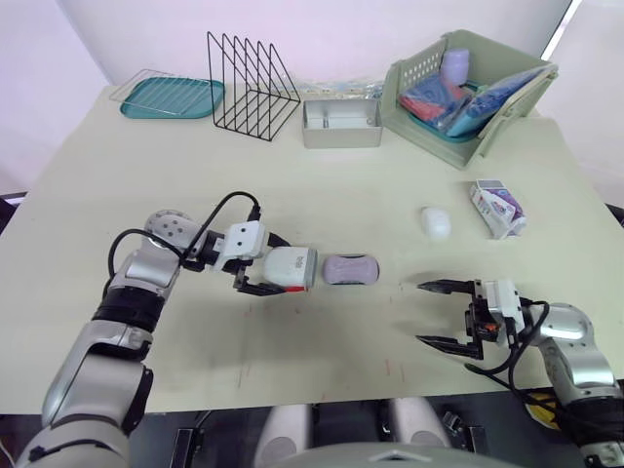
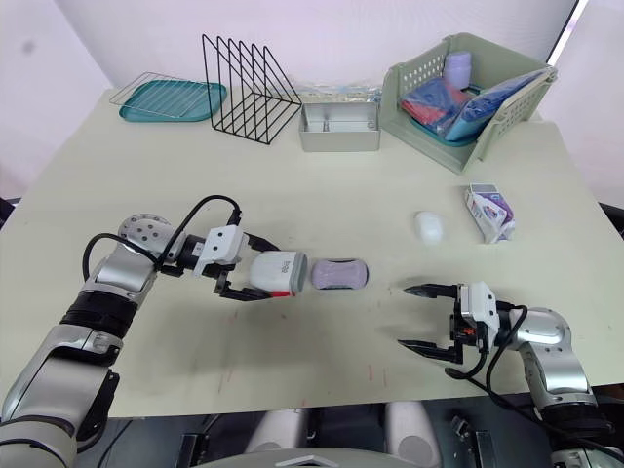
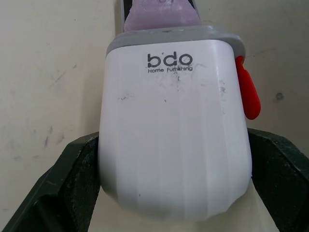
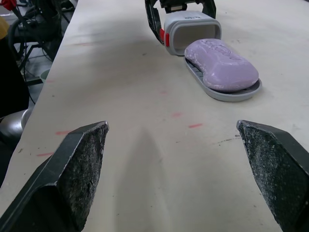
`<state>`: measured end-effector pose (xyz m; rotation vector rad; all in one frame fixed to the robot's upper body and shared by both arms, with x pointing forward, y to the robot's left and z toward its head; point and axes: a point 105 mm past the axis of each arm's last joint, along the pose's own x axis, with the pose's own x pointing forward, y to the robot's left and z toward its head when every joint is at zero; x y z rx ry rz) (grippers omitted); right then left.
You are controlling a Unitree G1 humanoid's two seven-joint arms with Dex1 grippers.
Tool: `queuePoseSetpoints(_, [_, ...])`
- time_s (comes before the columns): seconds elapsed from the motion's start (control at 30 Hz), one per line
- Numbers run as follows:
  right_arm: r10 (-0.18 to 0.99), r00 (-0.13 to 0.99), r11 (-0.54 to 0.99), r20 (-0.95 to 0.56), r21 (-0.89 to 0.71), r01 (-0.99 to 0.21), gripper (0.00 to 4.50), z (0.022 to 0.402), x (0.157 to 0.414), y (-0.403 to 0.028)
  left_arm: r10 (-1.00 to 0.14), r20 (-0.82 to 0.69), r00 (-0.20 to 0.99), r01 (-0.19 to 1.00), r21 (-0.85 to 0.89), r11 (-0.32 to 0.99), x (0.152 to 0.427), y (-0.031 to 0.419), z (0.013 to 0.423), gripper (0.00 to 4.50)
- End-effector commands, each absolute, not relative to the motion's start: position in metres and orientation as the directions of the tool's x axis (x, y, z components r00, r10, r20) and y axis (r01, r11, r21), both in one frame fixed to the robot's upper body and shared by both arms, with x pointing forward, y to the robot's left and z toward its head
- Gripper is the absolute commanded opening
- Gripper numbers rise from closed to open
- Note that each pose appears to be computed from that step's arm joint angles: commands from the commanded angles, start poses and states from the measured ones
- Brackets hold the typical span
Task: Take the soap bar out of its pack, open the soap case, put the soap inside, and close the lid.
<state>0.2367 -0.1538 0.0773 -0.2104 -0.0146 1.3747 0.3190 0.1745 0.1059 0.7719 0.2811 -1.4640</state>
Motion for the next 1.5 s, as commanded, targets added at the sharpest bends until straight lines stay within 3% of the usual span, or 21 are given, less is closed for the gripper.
queuePoseSetpoints(0.03, [0.977, 0.187, 0.167, -0.103, -0.179, -0.970, 4.49, 0.086, 0.236, -0.153, -0.799, -0.585, 0.139, 0.941, 0.330, -0.079, 0.320, 0.174, 0.115, 4.25])
queuePoseSetpoints(0.13, [0.977, 0.189, 0.169, -0.102, -0.177, -0.970, 4.50, 0.087, 0.236, -0.154, -0.798, -0.587, 0.133, 0.943, 0.323, -0.080, 0.319, 0.175, 0.115, 3.46])
queuePoseSetpoints(0.43, [0.986, 0.164, 0.169, 0.041, -0.165, -0.972, 4.50, 0.112, 0.235, -0.147, -0.796, -0.587, 0.147, 0.941, 0.331, -0.070, 0.320, 0.175, 0.113, 3.46])
queuePoseSetpoints(0.7, [0.987, 0.155, 0.161, 0.048, -0.175, -0.971, 4.50, 0.118, 0.238, -0.142, -0.808, -0.570, 0.149, 0.947, 0.316, -0.049, 0.318, 0.177, 0.115, 3.46])
queuePoseSetpoints(0.83, [0.978, 0.165, 0.125, -0.131, -0.271, -0.954, 4.50, 0.119, 0.255, -0.130, -0.809, -0.563, 0.166, 0.946, 0.322, -0.029, 0.313, 0.183, 0.118, 3.46])
queuePoseSetpoints(1.07, [0.943, 0.191, 0.121, -0.271, -0.255, -0.959, 4.50, 0.142, 0.284, -0.094, -0.814, -0.549, 0.191, 0.946, 0.325, 0.003, 0.300, 0.184, 0.121, 3.46])
queuePoseSetpoints(1.3, [0.923, 0.118, 0.030, -0.367, -0.238, -0.971, 4.50, 0.145, 0.295, -0.055, -0.813, -0.544, 0.207, 0.945, 0.328, 0.021, 0.296, 0.180, 0.118, 3.46])
queuePoseSetpoints(1.5, [0.872, 0.084, -0.019, -0.482, -0.204, -0.979, 4.50, 0.129, 0.307, -0.050, -0.814, -0.541, 0.210, 0.943, 0.332, 0.022, 0.297, 0.176, 0.117, 3.46])
